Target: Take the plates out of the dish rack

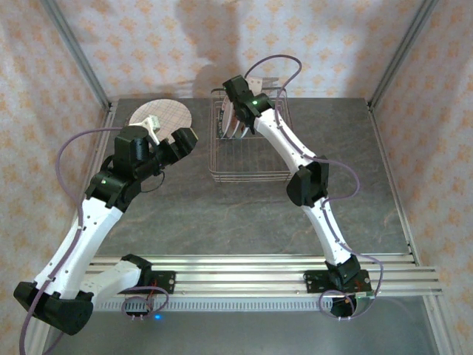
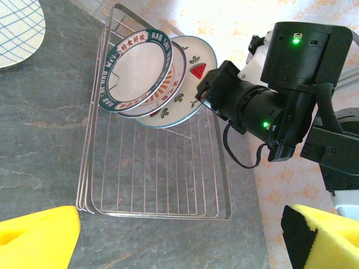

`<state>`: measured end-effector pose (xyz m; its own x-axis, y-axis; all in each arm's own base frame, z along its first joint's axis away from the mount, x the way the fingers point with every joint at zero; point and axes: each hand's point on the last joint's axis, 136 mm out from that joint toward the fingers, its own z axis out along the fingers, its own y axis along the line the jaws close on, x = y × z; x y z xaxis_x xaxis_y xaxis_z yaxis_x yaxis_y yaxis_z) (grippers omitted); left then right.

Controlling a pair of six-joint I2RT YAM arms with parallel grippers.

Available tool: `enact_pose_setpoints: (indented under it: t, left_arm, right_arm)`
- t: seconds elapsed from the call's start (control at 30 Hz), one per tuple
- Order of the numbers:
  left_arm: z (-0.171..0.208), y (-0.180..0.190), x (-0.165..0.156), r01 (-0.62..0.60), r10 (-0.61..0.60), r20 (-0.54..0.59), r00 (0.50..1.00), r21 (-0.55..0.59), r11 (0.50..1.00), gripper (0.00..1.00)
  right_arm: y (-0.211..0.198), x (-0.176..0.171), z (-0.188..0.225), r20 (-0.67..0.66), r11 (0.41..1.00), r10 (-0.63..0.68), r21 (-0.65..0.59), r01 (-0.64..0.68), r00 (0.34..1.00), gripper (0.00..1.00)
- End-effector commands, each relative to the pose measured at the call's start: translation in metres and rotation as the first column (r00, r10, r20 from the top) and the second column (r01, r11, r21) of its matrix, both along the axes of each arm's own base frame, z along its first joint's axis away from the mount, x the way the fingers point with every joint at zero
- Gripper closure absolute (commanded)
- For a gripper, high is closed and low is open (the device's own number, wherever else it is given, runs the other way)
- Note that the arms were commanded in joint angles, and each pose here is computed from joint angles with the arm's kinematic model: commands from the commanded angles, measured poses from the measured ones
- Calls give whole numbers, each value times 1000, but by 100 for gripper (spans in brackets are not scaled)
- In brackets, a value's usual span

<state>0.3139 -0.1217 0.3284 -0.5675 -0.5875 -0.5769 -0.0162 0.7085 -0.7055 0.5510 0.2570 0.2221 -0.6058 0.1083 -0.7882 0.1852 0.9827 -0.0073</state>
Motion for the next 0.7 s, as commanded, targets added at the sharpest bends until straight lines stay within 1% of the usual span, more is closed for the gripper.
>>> enact_pose_setpoints:
  t: [0.0, 0.23, 0.67]
  left_arm:
    - [9, -3, 1, 9, -8, 40, 999, -19, 1000, 7]
    - [7, -4, 3, 8, -8, 36, 999, -23, 1000, 7]
    - [1, -6, 7, 7, -6, 31, 999, -39, 999, 7]
  right_arm:
    - [-19, -3, 92, 207, 996, -76, 54, 67, 975, 100]
    - [-19, -8, 105, 225, 995, -77, 77, 61, 971, 100]
    - [-23, -18, 128, 266, 994, -95, 73, 79, 959, 100]
